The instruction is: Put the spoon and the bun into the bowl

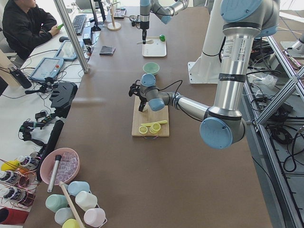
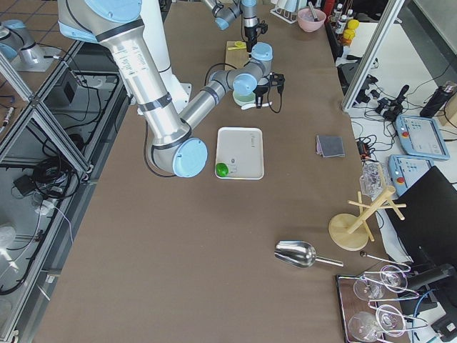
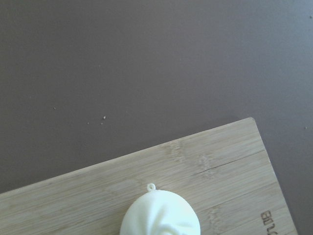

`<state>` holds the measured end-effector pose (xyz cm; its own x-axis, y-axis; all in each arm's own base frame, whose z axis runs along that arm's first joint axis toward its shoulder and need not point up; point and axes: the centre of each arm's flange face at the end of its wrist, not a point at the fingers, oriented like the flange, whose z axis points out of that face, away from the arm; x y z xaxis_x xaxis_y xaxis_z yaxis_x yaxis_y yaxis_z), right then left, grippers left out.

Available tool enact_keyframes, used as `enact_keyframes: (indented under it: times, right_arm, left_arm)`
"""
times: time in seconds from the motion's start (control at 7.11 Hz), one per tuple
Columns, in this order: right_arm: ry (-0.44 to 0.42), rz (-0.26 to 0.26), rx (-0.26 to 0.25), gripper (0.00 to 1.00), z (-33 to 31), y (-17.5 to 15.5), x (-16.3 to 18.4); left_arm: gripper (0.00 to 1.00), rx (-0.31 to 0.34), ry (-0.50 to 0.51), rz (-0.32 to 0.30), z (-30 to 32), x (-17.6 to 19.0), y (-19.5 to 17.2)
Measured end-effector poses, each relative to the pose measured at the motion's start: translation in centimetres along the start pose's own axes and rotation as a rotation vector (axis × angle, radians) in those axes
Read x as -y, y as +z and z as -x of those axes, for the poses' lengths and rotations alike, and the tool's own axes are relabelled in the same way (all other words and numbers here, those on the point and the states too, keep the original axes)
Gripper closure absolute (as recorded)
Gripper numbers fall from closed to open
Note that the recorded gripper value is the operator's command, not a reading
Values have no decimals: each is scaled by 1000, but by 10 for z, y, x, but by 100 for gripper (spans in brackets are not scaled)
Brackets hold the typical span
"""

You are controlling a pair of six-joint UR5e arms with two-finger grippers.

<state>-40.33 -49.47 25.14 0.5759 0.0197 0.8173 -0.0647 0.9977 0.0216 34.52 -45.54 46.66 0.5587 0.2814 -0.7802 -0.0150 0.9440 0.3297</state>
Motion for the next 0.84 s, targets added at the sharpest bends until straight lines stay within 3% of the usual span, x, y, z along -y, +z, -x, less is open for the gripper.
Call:
enact_keyframes:
  times: [0.42, 0.84]
  right_arm:
    - [-4, 10, 8, 100, 9, 4, -8]
    - [-24, 10, 20, 100, 59, 23, -35]
  left_arm:
    - [100, -1, 2, -10, -7, 5, 2]
    - [100, -73, -28, -28, -14, 54, -39]
